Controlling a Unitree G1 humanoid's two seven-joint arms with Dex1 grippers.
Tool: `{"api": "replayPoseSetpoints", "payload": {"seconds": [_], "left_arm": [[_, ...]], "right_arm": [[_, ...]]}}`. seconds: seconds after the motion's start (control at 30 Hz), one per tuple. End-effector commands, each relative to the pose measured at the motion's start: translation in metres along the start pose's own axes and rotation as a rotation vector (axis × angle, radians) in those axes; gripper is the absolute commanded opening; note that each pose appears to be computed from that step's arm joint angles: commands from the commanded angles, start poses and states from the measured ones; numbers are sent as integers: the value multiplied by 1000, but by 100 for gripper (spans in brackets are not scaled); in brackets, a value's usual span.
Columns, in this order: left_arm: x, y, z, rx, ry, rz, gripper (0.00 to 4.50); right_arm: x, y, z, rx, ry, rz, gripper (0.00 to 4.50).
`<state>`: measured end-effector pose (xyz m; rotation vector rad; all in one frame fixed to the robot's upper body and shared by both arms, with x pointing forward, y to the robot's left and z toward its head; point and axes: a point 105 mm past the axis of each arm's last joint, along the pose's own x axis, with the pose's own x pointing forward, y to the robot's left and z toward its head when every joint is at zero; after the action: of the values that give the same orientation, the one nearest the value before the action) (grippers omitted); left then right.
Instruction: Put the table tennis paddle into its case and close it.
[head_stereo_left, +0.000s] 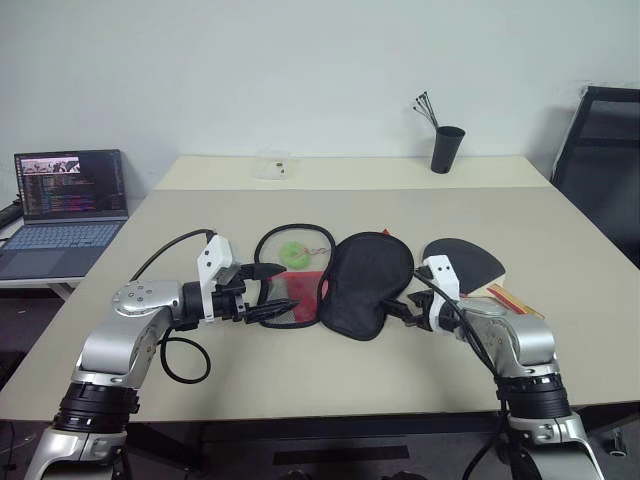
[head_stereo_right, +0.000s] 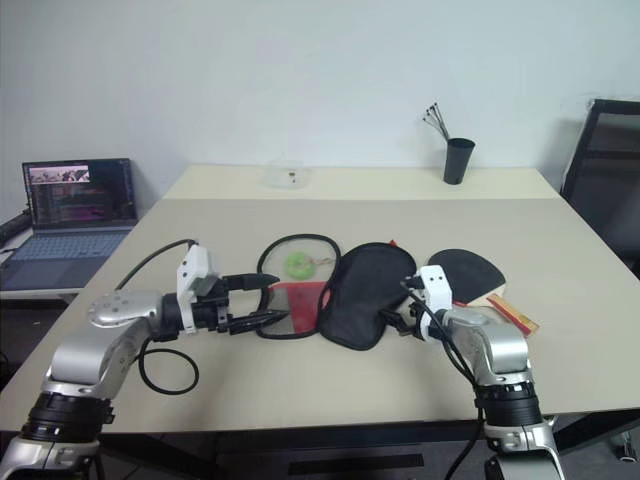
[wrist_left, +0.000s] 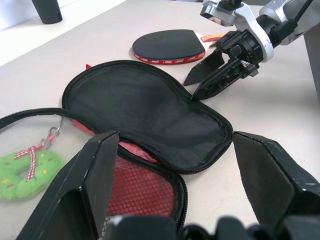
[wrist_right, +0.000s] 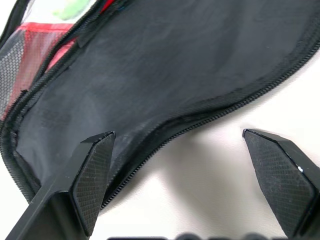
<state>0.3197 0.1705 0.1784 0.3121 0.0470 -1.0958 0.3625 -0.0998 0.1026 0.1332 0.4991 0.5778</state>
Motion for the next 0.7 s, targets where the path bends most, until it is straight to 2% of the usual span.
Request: {"api": "replayPoseSetpoints", "payload": {"seconds": [0.03, 0.2, 0.3, 0.47, 0.67, 0.7], "left_arm": [[-6, 6, 15, 56, -26, 28, 389], [-5, 5, 15, 54, -31, 30, 389], [-5, 5, 15, 54, -33, 32, 389], [-5, 4, 14, 54, -31, 32, 389], [-2, 1, 13, 56, -30, 16, 389], [-1, 1, 13, 57, -29, 15, 389]], "right_arm": [[7, 20, 14, -23, -45, 59, 448], [16, 33, 13, -40, -45, 89, 448], [17, 33, 14, -50, -50, 85, 392], [12, 23, 16, -56, -46, 71, 234], [3, 8, 17, -75, -19, 58, 18], [2, 6, 18, -82, -15, 56, 1]]}}
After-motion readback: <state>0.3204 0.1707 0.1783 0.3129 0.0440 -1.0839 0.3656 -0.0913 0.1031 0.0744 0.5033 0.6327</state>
